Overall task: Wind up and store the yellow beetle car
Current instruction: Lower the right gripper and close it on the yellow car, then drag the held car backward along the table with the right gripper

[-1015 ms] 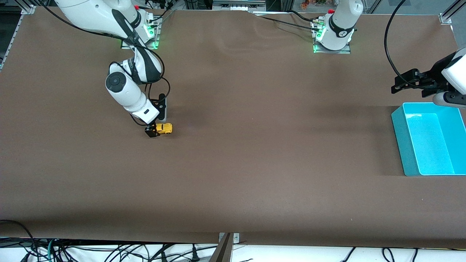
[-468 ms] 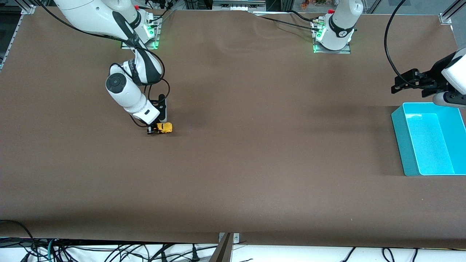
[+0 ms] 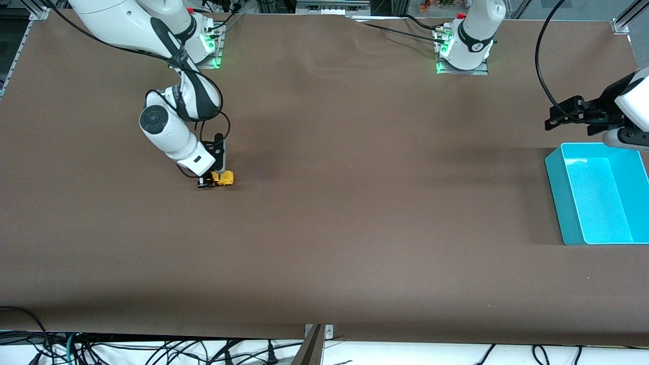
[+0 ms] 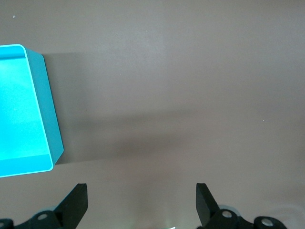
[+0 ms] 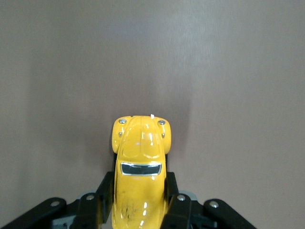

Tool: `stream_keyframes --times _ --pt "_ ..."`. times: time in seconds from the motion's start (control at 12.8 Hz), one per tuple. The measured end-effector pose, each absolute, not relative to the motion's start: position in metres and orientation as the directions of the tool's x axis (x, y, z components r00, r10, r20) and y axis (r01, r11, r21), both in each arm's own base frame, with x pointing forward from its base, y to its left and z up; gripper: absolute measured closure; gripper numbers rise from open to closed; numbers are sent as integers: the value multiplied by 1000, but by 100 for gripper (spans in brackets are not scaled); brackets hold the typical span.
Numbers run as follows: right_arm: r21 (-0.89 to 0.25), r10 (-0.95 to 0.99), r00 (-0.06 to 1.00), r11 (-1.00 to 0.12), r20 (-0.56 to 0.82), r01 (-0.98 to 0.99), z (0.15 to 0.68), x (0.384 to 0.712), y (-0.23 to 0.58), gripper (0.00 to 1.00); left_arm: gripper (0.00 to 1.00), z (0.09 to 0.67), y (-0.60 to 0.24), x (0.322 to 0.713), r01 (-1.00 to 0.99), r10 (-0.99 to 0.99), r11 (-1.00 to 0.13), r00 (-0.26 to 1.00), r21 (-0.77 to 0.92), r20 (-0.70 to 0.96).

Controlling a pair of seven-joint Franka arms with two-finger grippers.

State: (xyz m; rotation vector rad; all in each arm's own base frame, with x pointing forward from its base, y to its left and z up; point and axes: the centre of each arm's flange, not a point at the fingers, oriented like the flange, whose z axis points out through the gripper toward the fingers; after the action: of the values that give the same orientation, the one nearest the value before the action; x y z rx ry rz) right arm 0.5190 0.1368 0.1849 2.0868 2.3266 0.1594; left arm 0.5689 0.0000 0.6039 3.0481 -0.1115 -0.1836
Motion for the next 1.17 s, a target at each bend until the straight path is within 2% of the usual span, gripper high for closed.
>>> stream_keyframes --times 0.31,0.78,1.17 --pt "20 997 -59 58 47 998 185 527 96 54 0 604 0 569 -68 -78 -994 990 90 -117" --pt "-7 989 -135 135 53 991 184 533 5 54 0 604 0 569 -68 -78 -994 990 90 -117" --pt "-21 992 -109 110 66 994 184 528 -77 54 0 604 0 569 -68 -78 -994 990 90 -117"
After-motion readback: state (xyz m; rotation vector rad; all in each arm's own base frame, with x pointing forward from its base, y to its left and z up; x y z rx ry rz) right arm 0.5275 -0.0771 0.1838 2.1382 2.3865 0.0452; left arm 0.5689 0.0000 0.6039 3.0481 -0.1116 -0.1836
